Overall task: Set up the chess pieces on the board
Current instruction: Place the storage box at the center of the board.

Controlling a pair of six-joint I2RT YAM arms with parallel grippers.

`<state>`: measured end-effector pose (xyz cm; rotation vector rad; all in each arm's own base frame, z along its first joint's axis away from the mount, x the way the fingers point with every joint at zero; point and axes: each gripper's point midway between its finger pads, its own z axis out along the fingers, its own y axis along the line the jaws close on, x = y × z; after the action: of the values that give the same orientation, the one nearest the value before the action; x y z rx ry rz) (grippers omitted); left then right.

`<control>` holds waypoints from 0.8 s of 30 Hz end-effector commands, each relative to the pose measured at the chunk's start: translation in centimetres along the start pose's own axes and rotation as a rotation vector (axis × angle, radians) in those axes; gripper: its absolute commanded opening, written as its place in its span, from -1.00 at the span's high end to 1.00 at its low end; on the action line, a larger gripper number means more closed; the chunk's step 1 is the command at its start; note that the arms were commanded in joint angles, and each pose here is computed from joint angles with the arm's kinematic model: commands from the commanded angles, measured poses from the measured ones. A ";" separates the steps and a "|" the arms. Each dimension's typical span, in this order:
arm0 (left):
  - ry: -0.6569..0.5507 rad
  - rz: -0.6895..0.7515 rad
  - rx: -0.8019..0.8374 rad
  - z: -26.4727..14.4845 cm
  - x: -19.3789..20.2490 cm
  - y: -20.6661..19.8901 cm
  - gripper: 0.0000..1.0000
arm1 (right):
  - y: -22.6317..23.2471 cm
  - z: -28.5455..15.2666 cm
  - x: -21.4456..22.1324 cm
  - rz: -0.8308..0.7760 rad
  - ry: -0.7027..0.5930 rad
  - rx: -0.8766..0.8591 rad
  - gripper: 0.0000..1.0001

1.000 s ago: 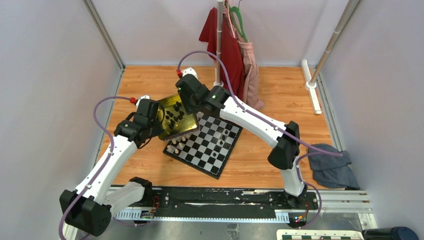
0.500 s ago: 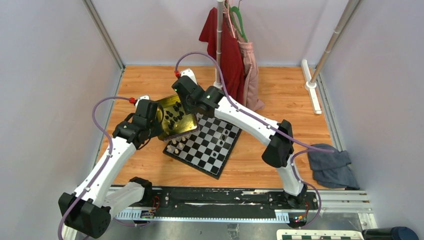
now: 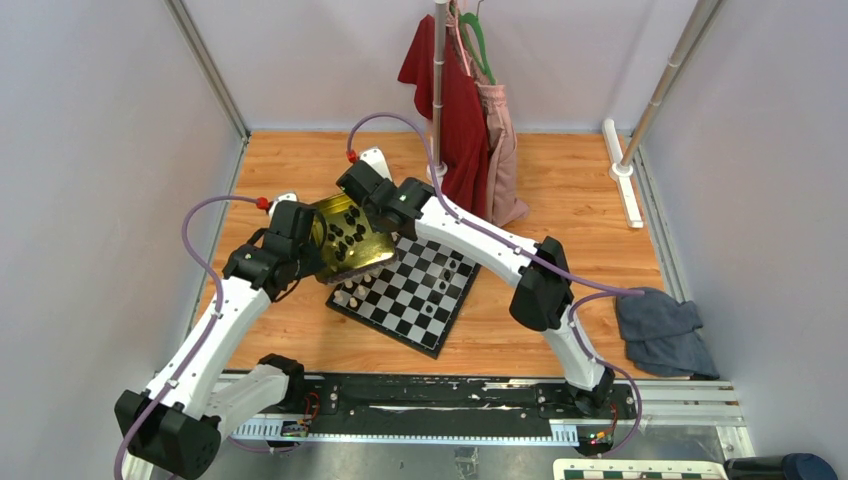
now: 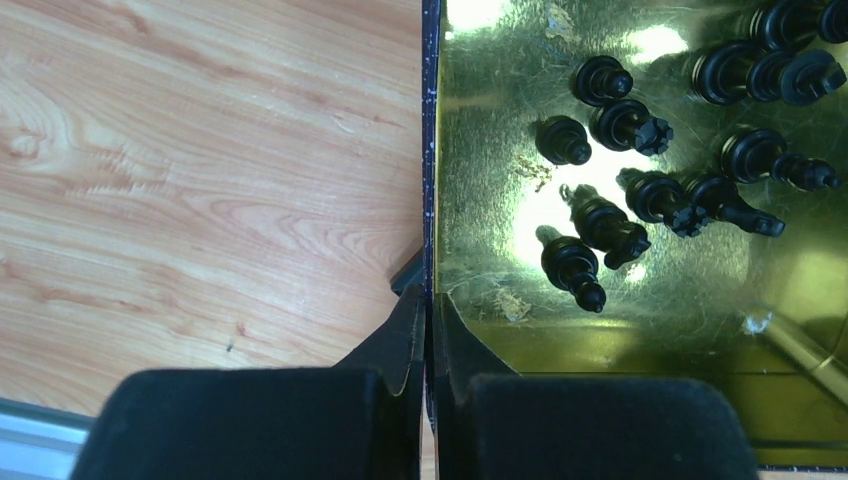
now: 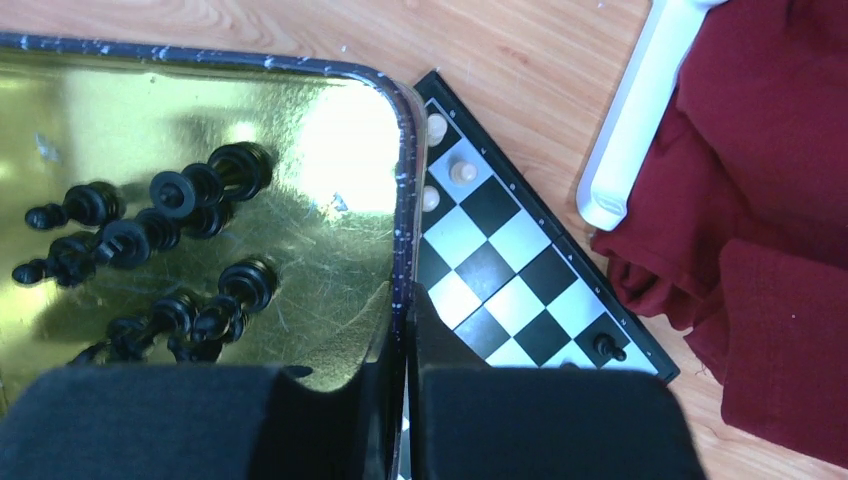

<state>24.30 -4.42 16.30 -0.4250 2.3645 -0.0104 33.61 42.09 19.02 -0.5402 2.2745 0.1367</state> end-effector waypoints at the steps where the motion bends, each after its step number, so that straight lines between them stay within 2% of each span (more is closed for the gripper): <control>1: -0.047 -0.019 0.050 -0.8 -1.2 -1.0 1.00 | -0.6 -0.4 0.2 -0.017 0.010 0.053 0.98; 8: -0.052 -0.017 0.031 -0.7 -1.1 -0.6 1.00 | -1.0 -0.5 0.4 -0.011 0.014 0.069 1.00; 10: -0.061 -0.019 0.017 -0.7 -1.1 -0.3 0.85 | -1.1 -0.7 0.4 -0.010 0.016 0.071 1.00; 11: -0.067 -0.022 0.008 -0.8 -1.2 -0.1 0.68 | -1.2 -0.8 0.4 -0.010 0.014 0.073 1.00; 17: -0.096 -0.033 -0.012 -1.2 -1.6 0.5 0.29 | -1.6 -1.4 0.5 -0.007 0.016 0.071 1.00; 24: -0.115 -0.041 -0.003 -1.8 -2.5 0.3 0.06 | -2.9 -2.6 1.1 -0.006 0.024 0.090 1.00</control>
<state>24.23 -3.89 17.54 -0.4603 2.2970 -0.0082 33.32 40.34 17.48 -0.5176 2.3141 0.0398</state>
